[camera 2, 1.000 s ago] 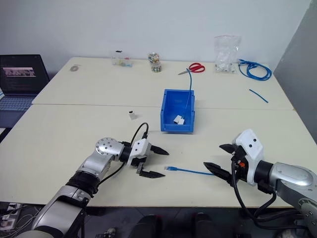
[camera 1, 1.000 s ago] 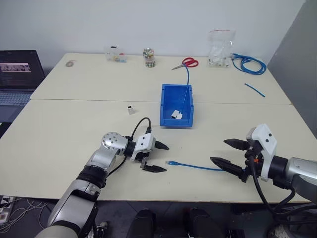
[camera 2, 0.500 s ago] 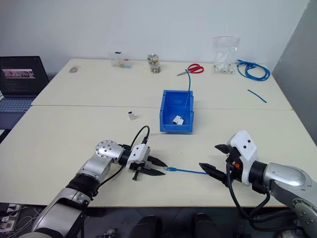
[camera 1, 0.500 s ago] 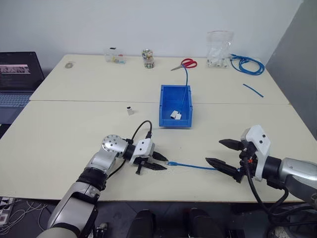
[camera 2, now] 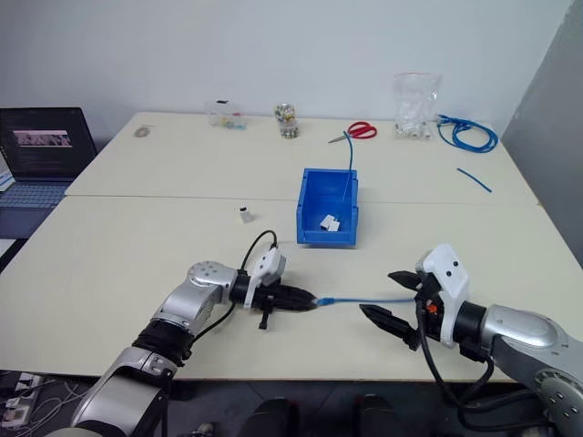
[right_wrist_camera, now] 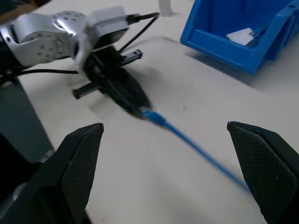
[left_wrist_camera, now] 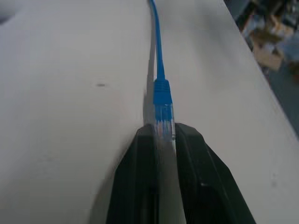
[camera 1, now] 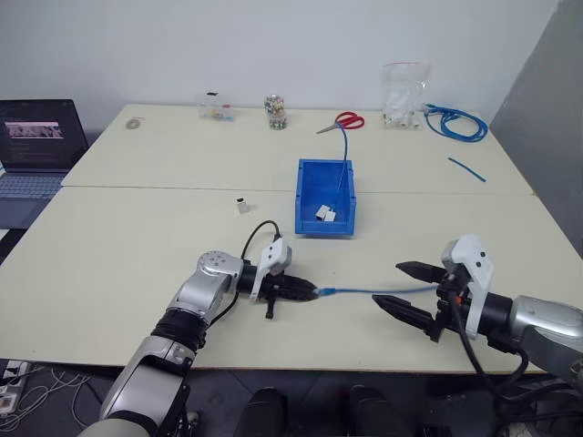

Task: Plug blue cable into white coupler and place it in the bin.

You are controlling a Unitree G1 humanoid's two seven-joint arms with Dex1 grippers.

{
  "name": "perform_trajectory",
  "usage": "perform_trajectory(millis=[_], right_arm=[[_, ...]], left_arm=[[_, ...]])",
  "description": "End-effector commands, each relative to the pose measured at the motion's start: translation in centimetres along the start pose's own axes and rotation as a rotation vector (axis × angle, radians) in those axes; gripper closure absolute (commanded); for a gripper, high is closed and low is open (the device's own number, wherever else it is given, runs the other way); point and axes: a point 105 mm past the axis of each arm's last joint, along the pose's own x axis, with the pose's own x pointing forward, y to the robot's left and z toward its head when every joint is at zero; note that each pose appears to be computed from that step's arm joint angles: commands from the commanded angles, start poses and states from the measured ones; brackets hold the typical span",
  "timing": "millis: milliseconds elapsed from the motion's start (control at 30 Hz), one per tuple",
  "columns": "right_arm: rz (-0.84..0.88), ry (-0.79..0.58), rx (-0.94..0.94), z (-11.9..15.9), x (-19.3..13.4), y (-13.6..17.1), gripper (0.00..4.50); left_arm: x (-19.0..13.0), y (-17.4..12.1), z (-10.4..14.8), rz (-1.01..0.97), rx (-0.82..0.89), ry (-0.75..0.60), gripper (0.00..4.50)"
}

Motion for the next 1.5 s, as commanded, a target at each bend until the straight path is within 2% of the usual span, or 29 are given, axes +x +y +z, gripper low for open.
perform_trajectory(millis=[33,167,333,733,833,1233,1367,1500], right_arm=[[0.200,-0.015,0.221,-0.6,-1.0,2.7,0.00],[0.244,-0.096,0.379,0.4,-0.2,2.6,0.00],[0.242,-0.199,0.483,2.5,1.0,1.6,0.00],[0.288,-0.233,0.546,4.2,2.3,2.2,0.00],[0.292,-0.234,0.548,4.4,2.5,2.2,0.46],[0.303,-0.210,0.544,4.3,2.5,2.1,3.13],[0.298,-0.207,0.542,4.3,2.6,1.9,4.20],[0.287,-0.211,0.537,4.3,2.7,1.7,4.32]], left_arm=[[-0.7,-4.1,6.6,-0.152,-0.232,-0.200,4.27],[-0.6,-6.3,8.2,-0.219,-0.369,-0.274,4.27],[-0.5,-8.7,7.6,-0.280,-0.419,-0.256,4.27],[-0.4,-9.8,6.5,-0.286,-0.452,-0.248,4.27],[-0.4,-9.9,6.5,-0.290,-0.454,-0.250,4.27],[-0.2,-9.6,6.7,-0.278,-0.452,-0.279,4.27],[0.0,-9.7,6.8,-0.280,-0.450,-0.283,4.27],[0.1,-9.7,6.8,-0.276,-0.443,-0.289,4.27]])
